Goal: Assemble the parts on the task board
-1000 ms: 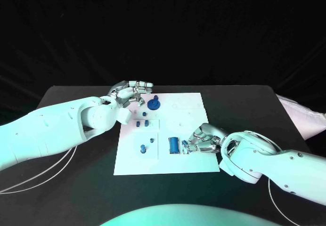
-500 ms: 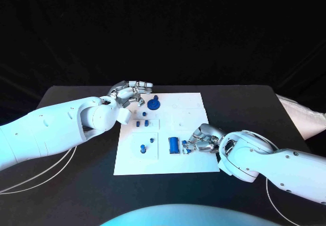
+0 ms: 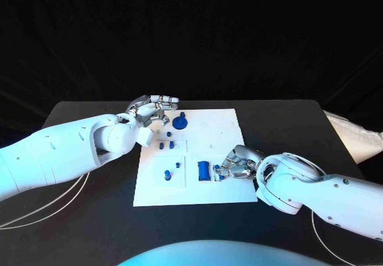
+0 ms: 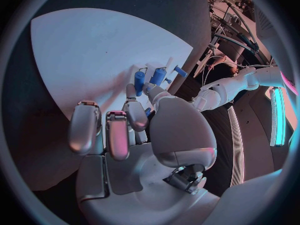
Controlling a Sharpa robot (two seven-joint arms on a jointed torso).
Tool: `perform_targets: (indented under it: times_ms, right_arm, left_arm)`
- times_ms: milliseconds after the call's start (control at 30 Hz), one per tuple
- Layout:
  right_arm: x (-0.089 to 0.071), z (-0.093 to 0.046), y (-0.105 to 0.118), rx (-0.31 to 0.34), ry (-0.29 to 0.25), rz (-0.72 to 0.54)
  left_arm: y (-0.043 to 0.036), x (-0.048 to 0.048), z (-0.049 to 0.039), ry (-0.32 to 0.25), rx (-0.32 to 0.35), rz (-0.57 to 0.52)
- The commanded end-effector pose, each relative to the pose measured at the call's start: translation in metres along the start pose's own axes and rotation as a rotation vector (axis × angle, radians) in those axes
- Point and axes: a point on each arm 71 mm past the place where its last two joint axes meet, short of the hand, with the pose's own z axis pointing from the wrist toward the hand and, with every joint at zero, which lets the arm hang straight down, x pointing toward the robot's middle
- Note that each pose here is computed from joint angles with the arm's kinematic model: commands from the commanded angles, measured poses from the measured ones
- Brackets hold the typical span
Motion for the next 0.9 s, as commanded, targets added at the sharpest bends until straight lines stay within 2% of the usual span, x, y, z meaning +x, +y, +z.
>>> perform_targets:
  times_ms: [33,500,900]
  right_arm:
    - [0.0015,0.0002,0.0011,0.002,0.012,-0.036]
    - [0.0032,0.0015,0.0033,-0.001,0.022,-0.045]
    - [0.0012,0.0005,0.004,-0.021,-0.005,-0.051]
  left_arm:
    - [-0.0005,0.0033,0.0005,0.021,0.005,-0.009]
    - [-0.0005,0.0034,0.0005,0.022,0.005,-0.009]
    - [-0.0005,0.0034,0.0005,0.022,0.005,-0.009]
